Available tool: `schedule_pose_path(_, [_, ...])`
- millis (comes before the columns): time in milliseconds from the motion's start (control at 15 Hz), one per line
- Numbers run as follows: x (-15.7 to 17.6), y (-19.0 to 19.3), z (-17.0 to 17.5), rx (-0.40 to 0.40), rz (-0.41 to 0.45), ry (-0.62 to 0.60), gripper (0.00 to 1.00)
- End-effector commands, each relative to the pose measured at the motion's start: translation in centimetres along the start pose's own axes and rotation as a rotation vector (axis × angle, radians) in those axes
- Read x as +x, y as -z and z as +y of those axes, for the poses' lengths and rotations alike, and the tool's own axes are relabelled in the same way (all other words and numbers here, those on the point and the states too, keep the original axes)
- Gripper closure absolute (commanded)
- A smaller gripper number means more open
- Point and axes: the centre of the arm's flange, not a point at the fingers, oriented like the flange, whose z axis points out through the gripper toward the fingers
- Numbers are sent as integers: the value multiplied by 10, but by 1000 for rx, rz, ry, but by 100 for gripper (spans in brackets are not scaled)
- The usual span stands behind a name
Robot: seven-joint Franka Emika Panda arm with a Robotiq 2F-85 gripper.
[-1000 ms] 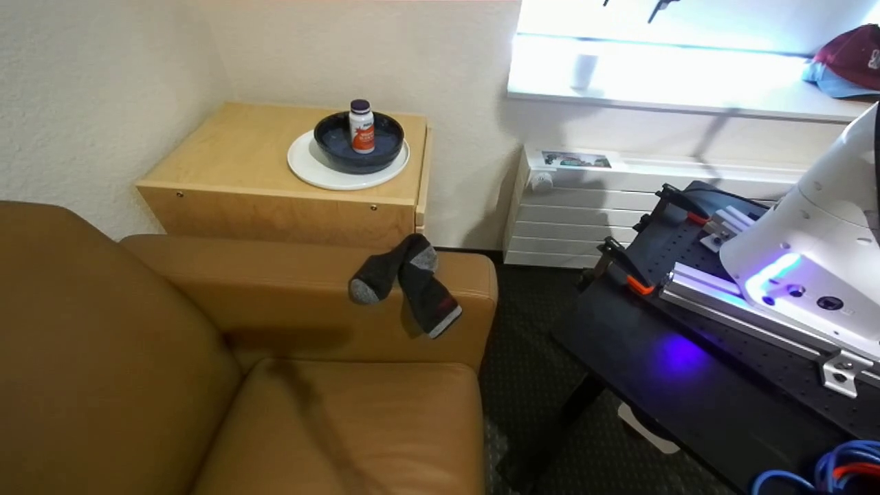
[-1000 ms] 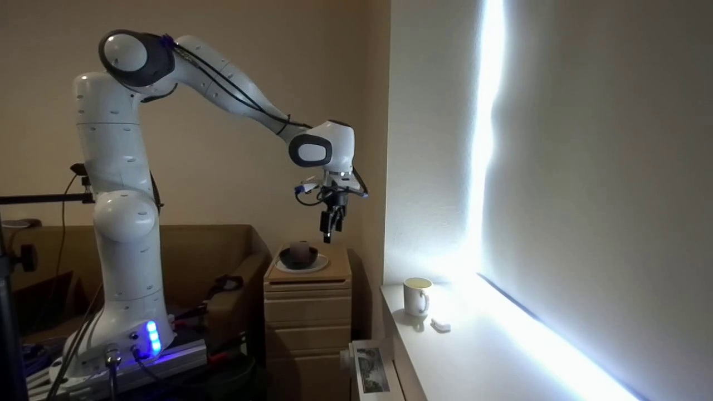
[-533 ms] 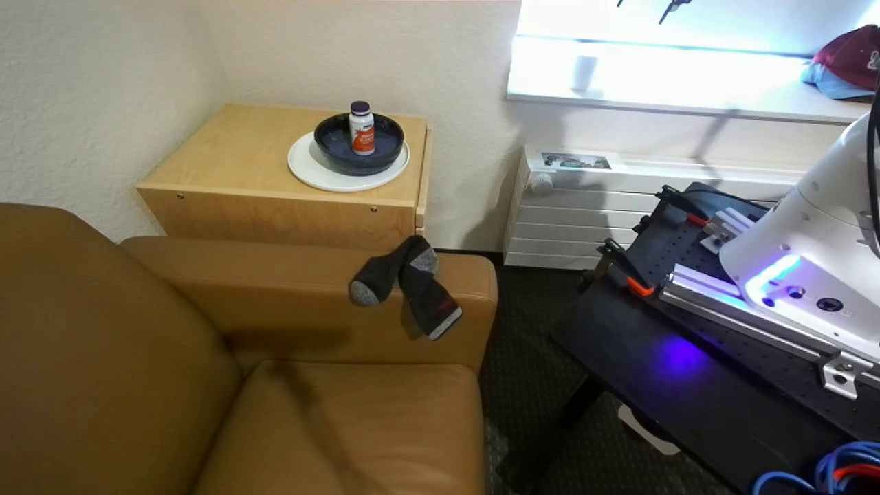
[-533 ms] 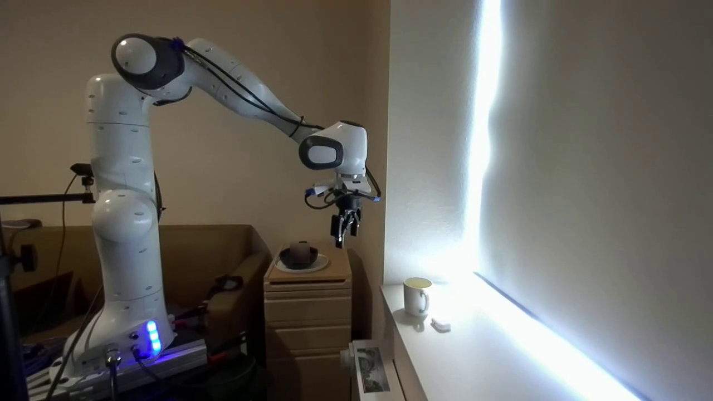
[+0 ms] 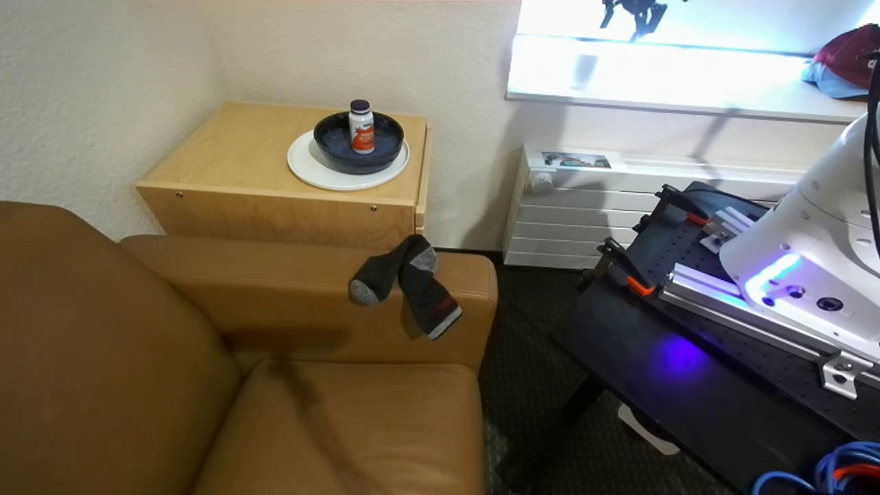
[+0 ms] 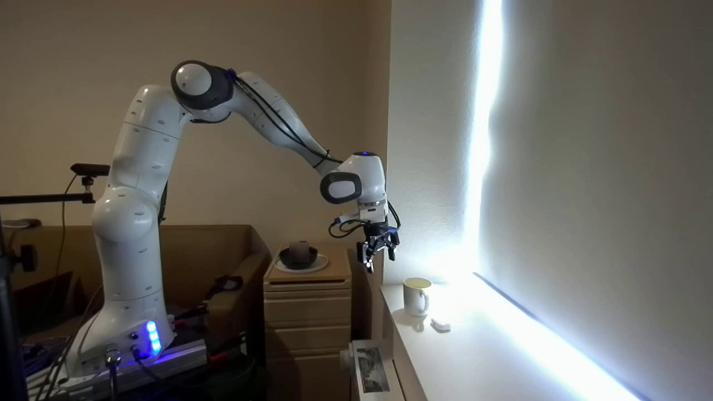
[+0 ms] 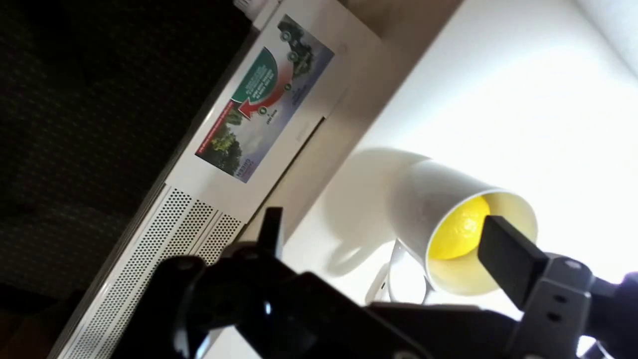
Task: Put the mug cup on the dresser
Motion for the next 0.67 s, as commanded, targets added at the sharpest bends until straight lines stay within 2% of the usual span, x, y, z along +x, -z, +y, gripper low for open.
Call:
schedule_pose_path(0, [21,-32,-36,16,76,-185,0])
schedule_pose_path(67, [27,-36,-37,2,72,-216,0])
schedule_pose_path(133, [15,-26,-18,8,53,-147,0])
schedule_pose_path(400, [25,-38,-27,4,75,-196,0])
schedule_pose_path(600, [22,-67,-41,-3,78,-246,0])
